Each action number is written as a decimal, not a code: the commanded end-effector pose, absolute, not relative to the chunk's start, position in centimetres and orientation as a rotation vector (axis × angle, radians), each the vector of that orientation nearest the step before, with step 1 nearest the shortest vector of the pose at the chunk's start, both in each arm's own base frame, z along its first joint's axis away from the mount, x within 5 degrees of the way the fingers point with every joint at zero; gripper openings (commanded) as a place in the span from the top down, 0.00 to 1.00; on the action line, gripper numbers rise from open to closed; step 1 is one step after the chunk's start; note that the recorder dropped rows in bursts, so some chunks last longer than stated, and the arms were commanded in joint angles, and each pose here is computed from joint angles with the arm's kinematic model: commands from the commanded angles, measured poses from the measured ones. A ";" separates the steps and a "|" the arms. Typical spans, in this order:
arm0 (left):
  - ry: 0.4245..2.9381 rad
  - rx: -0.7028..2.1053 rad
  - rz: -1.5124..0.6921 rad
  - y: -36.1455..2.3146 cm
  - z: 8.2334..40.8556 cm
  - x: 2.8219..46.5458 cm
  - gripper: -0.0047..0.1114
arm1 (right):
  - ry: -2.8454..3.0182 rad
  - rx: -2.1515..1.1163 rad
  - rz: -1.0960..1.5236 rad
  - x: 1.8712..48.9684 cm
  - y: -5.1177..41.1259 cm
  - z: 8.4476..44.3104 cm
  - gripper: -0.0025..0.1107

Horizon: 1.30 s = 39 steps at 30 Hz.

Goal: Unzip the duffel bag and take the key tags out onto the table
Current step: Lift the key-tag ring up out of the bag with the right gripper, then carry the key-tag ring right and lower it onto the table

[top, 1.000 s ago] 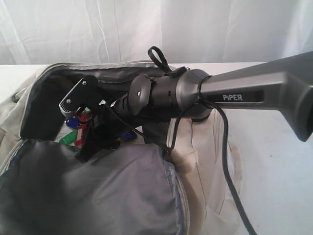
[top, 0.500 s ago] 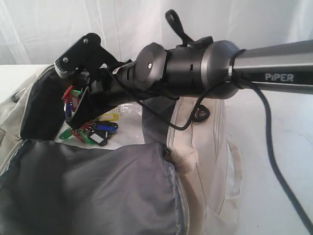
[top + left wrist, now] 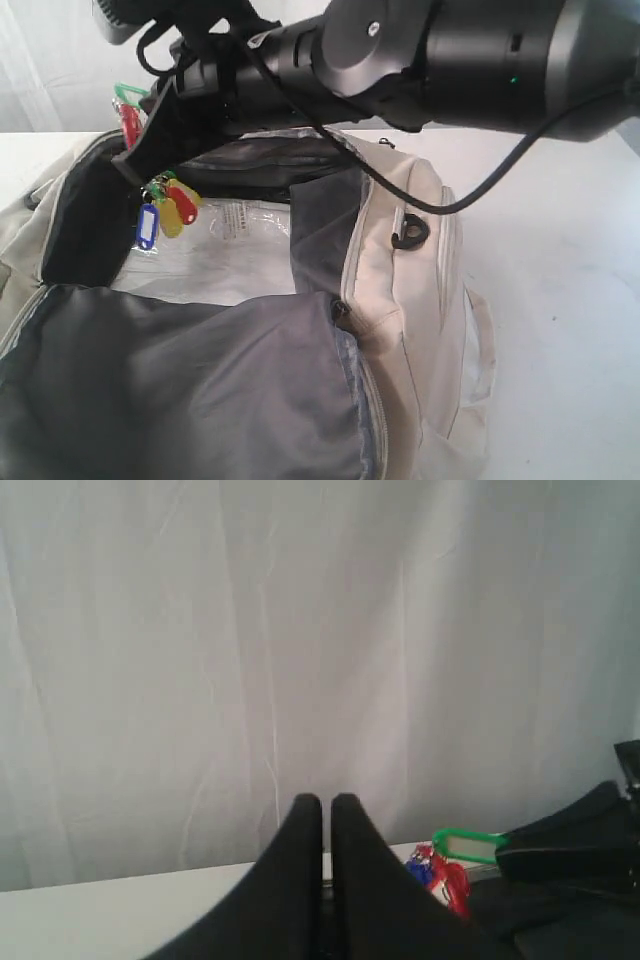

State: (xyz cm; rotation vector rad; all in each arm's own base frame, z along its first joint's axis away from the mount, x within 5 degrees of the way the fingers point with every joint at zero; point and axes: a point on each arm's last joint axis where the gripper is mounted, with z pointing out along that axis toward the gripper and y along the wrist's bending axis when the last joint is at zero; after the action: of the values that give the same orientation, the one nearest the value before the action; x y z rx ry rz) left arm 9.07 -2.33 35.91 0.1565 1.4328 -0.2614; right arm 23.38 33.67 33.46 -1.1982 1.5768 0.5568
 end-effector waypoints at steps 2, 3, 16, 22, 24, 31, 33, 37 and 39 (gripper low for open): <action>1.452 0.160 -0.256 -2.3 35.0 9.0 0.87 | 1.522 -1.172 0.549 22.8 32.0 36.2 0.98; 1.459 0.156 -0.256 -2.3 34.8 9.1 0.87 | 1.514 -1.179 0.541 22.8 31.7 36.5 0.98; 1.499 0.296 -0.263 -3.2 32.5 9.2 0.87 | 1.570 -1.368 0.269 21.7 22.9 41.0 0.98; 1.499 0.294 -0.262 -3.2 32.5 9.3 0.87 | 1.556 -1.288 0.034 19.6 18.3 44.5 0.98; 1.499 0.296 -0.260 -3.2 32.5 9.3 0.87 | 1.636 -1.261 -0.047 18.9 16.4 44.9 0.98; 1.493 0.328 -0.279 -3.5 32.5 9.1 0.87 | 1.776 -1.161 -0.125 17.5 13.0 45.6 0.98; 1.490 0.339 -0.281 -3.6 32.5 9.1 0.87 | 1.805 -1.148 -0.133 17.3 12.5 45.4 0.98; 1.489 0.346 -0.288 -3.6 32.5 9.1 0.87 | 1.901 -1.120 -0.171 17.2 11.5 43.8 0.98; 1.489 0.346 -0.288 -3.6 32.5 9.1 0.87 | 1.942 -1.096 -0.204 17.2 10.8 42.9 0.98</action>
State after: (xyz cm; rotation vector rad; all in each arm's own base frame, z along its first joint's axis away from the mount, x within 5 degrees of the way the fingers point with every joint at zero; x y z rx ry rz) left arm 9.33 -3.53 32.60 0.3245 1.4977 -0.2901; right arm 17.27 11.88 43.89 -1.1400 1.8877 -0.1573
